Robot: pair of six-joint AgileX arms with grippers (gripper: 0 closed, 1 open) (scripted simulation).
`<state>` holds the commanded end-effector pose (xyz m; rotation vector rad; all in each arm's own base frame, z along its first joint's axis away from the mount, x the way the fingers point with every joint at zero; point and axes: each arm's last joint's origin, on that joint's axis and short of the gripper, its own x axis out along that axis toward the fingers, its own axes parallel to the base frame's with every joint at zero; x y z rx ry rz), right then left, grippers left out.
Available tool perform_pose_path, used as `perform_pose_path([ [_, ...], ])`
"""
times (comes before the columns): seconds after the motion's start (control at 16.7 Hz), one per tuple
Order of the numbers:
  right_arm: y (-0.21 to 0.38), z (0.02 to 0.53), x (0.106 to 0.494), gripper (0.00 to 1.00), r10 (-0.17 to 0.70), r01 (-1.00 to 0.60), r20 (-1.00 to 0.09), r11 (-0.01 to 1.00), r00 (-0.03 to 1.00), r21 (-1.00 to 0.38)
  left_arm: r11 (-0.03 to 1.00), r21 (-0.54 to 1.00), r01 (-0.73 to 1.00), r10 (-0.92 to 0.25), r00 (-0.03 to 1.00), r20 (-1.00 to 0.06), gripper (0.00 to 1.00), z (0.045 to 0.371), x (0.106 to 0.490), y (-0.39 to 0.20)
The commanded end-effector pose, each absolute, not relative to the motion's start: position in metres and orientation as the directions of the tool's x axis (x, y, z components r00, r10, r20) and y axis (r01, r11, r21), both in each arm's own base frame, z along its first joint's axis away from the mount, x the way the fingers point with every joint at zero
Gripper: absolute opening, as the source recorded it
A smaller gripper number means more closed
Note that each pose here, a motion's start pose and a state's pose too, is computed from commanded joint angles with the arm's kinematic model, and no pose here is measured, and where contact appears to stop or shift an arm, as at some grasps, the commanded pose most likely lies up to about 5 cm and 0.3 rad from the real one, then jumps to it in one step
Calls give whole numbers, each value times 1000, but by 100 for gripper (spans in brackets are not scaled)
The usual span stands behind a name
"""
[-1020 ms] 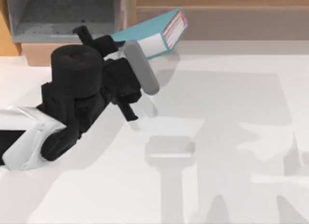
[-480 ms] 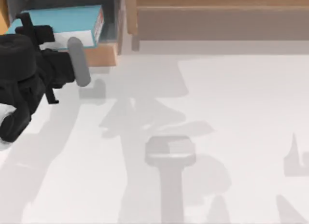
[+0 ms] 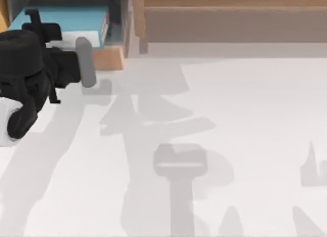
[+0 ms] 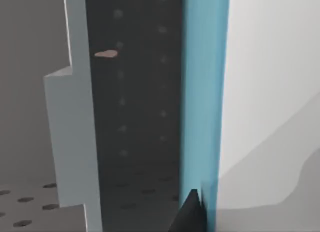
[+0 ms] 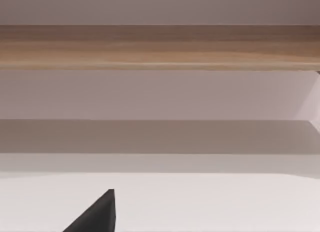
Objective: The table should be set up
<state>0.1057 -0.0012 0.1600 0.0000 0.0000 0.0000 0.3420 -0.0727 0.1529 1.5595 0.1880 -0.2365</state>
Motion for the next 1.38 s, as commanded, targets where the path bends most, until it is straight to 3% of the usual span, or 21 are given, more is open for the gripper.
perform_pose_path([
  [0.78, -1, 160, 106, 100, 0, 0, 0, 1000, 1000, 0, -3, 964, 267, -31, 963, -267, 0, 148, 372, -73],
  [1.38, -1, 160, 106, 100, 0, 0, 0, 1000, 1000, 0, -3, 964, 267, -31, 963, -267, 75, 148, 372, -73],
])
